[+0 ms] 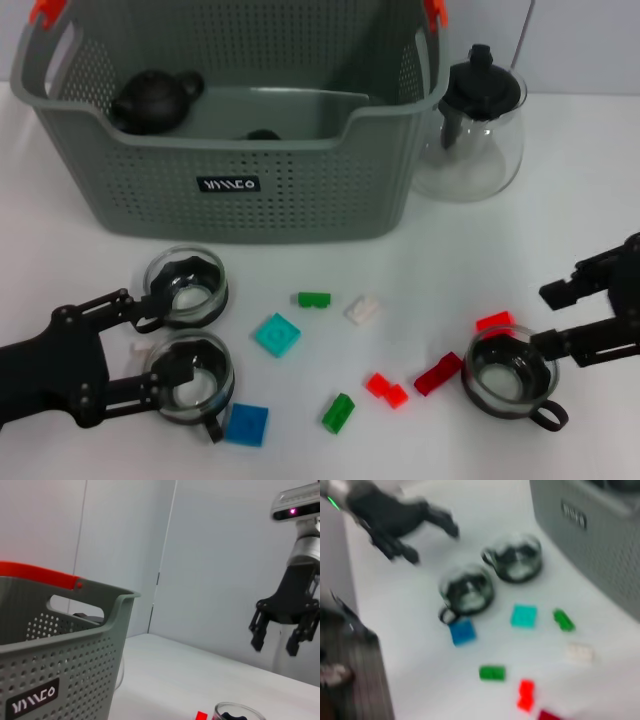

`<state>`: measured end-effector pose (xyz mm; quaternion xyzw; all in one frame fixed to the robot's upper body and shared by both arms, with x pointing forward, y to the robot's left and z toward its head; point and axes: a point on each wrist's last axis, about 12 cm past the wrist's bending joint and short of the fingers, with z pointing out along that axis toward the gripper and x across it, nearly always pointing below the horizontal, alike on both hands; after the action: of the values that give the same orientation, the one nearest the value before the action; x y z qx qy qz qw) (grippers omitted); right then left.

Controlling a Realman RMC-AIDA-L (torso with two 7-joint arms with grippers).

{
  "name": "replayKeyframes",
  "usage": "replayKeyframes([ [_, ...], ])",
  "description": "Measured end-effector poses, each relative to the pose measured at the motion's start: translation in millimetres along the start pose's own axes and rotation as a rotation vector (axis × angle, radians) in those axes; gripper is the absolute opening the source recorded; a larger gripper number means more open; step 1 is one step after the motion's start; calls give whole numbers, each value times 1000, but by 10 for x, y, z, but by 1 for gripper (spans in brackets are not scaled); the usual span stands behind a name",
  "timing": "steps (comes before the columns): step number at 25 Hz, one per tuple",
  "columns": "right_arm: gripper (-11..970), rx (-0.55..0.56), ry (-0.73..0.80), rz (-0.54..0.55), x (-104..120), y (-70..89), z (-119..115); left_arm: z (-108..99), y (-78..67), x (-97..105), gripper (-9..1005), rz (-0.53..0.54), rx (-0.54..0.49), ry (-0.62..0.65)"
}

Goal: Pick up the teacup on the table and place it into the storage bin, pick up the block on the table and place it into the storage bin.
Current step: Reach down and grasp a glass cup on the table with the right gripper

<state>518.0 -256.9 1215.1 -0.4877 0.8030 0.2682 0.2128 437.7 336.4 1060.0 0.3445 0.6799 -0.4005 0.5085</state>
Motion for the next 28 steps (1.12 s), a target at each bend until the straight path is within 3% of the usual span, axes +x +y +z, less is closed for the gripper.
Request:
replayKeyframes([
  [7, 607, 84, 295, -34, -420, 19, 371, 6, -3, 13, 824, 1, -5, 2],
  [12, 607, 126, 377, -126, -613, 66, 552, -4, -16, 34, 824, -3, -13, 4],
  [18, 606, 179, 416, -166, -606, -17, 760, -5, -15, 66, 824, -12, -29, 14],
  [28, 582, 191, 426, -90, -401, -268, 1085, 18, -4, 62, 824, -13, -22, 16],
])
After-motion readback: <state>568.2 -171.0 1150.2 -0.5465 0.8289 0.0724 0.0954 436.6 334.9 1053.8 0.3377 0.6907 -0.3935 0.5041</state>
